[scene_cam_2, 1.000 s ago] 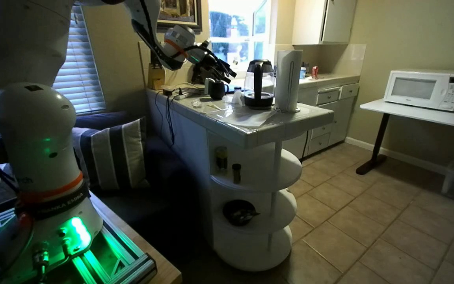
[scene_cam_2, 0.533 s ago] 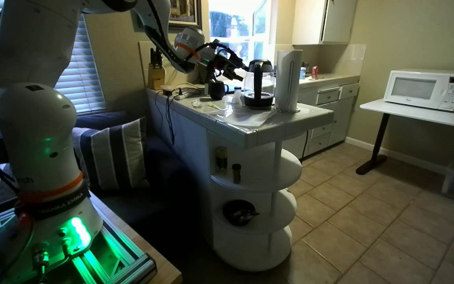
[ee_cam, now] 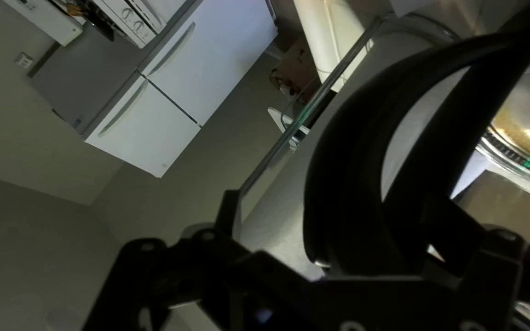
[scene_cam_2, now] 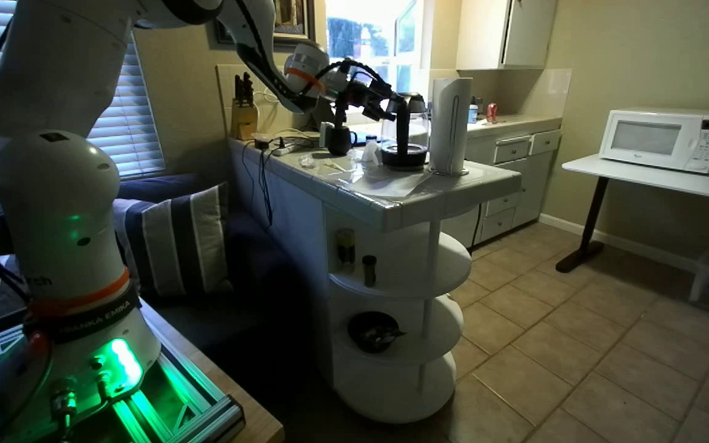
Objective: Move the coffee pot to the right edge of the counter
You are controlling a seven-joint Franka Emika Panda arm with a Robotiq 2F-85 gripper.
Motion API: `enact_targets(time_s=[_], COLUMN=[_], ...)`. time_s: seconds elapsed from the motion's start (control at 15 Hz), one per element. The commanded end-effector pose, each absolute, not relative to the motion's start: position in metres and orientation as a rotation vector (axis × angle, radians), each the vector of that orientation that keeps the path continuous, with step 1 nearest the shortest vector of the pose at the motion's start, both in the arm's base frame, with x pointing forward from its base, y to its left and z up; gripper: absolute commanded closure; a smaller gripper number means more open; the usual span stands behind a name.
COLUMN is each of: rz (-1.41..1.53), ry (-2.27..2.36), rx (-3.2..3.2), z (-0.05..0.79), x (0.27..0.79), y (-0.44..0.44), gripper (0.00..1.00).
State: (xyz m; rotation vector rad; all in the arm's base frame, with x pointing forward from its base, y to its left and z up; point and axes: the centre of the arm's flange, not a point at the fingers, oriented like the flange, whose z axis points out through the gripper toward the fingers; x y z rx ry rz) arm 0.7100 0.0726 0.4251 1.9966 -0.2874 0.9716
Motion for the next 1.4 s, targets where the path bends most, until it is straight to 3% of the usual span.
enact_targets(time_s=[0.0,0.87,0.93,1.0,1.13,1.33], rz=[0.923,1.010,1.022,1.035,1.058,1.073], ry=[-0.339,-0.318,-0.326,-0.335,-0.353,-0.390], rx=[1.941,1.951,1.956,1.956,1.958,1.955], z=[0.417,0.394,0.392,0.391,0.391,0.393], x=[0.714,0.722,0.722,0.723,0.724,0.723], y=[0.066,0.054,0.054,0.054,0.054,0.056], gripper=[0.00,0.00,0.04,0.26,0.32,0.56])
